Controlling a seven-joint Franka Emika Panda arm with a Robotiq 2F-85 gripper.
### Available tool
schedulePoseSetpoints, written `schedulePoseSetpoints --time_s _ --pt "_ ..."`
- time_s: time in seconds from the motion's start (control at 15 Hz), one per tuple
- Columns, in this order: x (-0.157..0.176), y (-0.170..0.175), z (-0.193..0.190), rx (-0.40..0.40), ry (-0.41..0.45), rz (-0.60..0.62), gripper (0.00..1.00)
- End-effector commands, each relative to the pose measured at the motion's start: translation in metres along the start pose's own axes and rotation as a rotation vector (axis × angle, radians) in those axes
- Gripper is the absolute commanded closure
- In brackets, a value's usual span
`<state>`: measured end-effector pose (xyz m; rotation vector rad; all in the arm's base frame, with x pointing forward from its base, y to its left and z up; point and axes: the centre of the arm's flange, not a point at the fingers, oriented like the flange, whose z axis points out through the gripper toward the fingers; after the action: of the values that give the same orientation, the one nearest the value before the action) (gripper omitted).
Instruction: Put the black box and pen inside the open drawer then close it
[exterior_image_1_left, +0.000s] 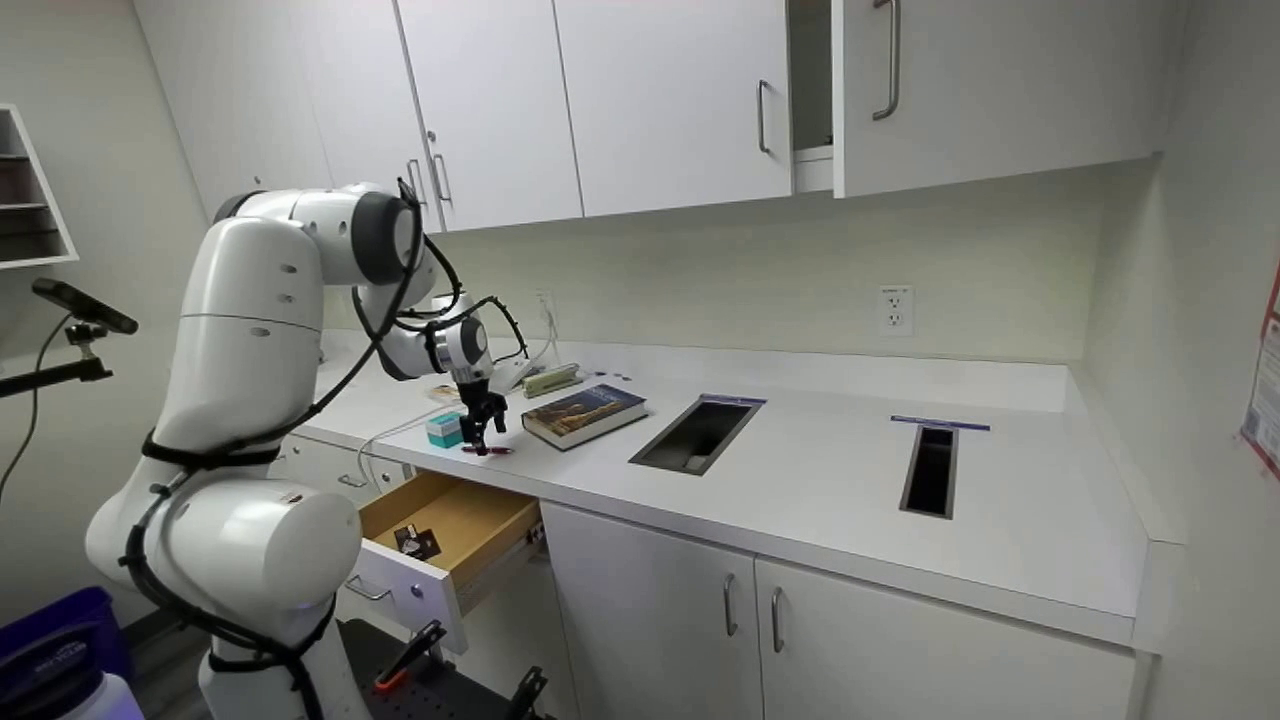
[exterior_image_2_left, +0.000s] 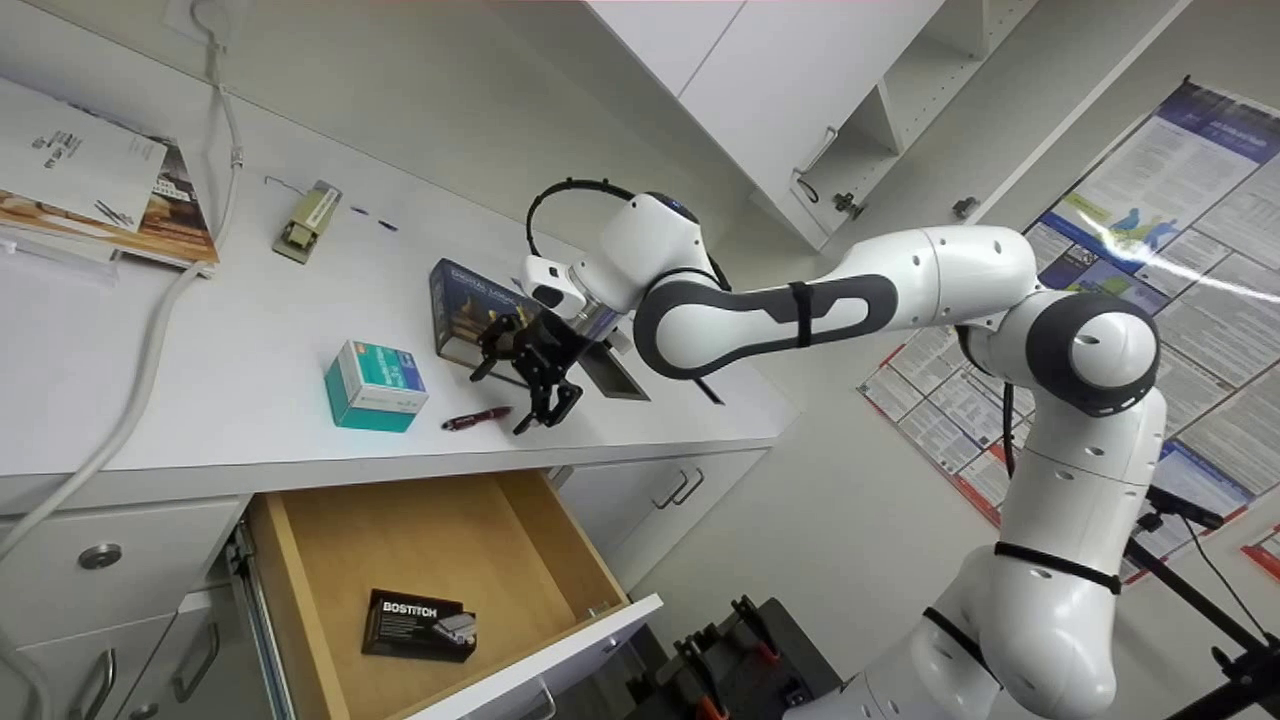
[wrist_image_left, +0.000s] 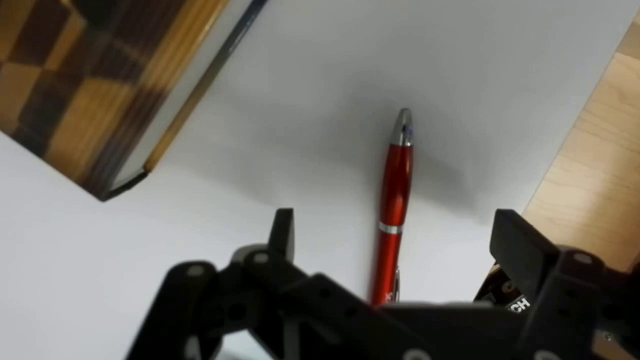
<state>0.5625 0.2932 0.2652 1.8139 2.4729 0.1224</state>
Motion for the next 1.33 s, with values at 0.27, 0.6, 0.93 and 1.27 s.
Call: schedulePoseSetpoints --time_s 0.27,0.6,0.93,1.27 --pt "0.0 0.027 0.014 0.008 0.01 -0.016 0.57" --pt "0.001 0.032 0.01 0.006 0.008 -0.013 0.94" --pt "0.013 0.015 -0.012 0.036 0.007 0.01 0.93" --pt "0.054 -0.034 -0.044 0.125 0.025 0.068 0.94"
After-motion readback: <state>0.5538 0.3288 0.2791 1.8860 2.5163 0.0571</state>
